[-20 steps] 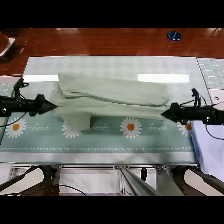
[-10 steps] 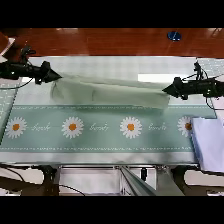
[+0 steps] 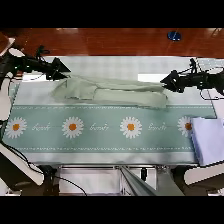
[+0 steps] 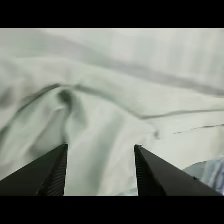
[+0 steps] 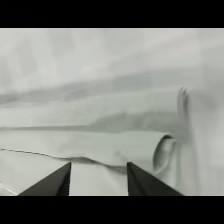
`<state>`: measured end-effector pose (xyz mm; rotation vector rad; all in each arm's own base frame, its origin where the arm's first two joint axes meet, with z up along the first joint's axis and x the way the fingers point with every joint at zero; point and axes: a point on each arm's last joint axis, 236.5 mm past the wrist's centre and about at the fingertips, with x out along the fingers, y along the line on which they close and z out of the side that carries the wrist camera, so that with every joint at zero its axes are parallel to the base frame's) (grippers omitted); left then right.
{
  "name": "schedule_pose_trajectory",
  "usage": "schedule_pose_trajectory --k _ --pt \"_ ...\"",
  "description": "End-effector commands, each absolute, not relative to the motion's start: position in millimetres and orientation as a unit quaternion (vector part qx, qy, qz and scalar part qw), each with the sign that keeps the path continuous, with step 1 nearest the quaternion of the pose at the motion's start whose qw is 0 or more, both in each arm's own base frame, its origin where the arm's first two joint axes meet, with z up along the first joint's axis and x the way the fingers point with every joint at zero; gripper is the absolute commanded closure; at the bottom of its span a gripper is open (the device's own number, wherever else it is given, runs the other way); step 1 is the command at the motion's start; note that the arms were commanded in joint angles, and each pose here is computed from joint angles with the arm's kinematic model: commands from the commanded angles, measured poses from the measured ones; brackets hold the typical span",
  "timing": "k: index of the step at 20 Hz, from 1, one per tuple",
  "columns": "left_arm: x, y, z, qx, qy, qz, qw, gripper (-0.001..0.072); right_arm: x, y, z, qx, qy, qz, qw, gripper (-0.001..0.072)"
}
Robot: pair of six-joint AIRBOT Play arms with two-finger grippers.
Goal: Fold the shirts.
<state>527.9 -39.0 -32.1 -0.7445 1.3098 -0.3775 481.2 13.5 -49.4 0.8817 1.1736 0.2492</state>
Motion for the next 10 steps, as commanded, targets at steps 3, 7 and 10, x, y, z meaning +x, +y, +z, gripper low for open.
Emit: schedule_pose_trajectory --k 3,7,10 --pt "476.6 83.1 -1.5 -0.27 0.624 -0.081 0.729 0.02 440.5 -57.0 -35.6 0.385 0.559 0.074 0.731 0.0303" --pt "483.4 101.7 37.7 -0.29 0.513 -0.032 0.807 0.0199 414.3 -44.4 -75.8 0.401 0.572 0.03 0.715 0.0303" --pt "474.9 60.7 43.0 -0.285 0.455 -0.045 0.842 0.02 415.3 -18.6 -99.2 0.412 0.569 0.022 0.711 0.0303"
